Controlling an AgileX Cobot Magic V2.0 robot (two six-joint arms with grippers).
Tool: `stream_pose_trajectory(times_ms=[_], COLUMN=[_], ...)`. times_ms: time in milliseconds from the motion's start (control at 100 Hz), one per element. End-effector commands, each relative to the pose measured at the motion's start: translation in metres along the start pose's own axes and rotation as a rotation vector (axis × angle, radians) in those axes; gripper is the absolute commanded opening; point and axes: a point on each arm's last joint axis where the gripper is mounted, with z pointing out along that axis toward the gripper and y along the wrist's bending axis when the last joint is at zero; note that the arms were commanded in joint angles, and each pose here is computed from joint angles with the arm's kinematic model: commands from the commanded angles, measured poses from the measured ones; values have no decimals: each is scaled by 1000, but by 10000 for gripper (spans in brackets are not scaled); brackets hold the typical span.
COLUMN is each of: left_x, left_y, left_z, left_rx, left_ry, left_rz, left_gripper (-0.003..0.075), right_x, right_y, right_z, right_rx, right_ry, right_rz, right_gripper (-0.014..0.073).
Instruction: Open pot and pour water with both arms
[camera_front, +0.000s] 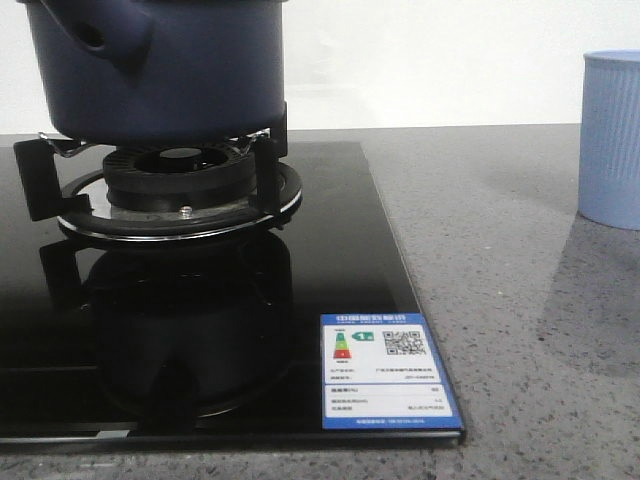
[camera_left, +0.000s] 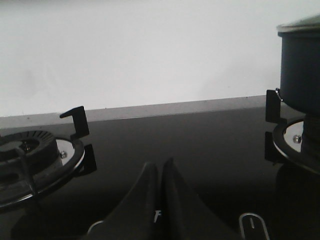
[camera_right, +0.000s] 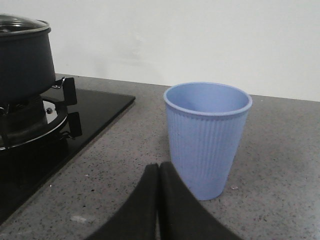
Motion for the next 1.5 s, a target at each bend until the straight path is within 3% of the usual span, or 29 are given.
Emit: stream_pose_trajectory(times_ms=[0,160,1000,1260,1340,1430,1490], left_x=[0,1,0,0,0,0,0], left_y=[0,0,0,0,0,0,0], left_z=[-2,-2,-2,-2,-2,-2,-2], left_rx=[-9,1,-1,-1,-1,-1,-1], left_ry=[-55,-43,-54,-54,-54,-54,-54], left_rz=[-26,-106,-106,-106,-106,-106,-106], left_gripper=[-16,-16,-16,-16,-16,-16,-16], right_x=[-9,-9,-9,-10,-12,-16,-17], right_y=[-3,-2,-3,-5,-8,-9,-15], right_z=[0,0,0,0,0,1,2], right_rx=[28,25,27,57,79,95,141], right_ry=[-29,-28,-28,-33,-65,-99,-132], right_rz=[13,13,13,17,38,-41,-10], right_gripper=[-51,-51,-51,-51,-51,-51,-51])
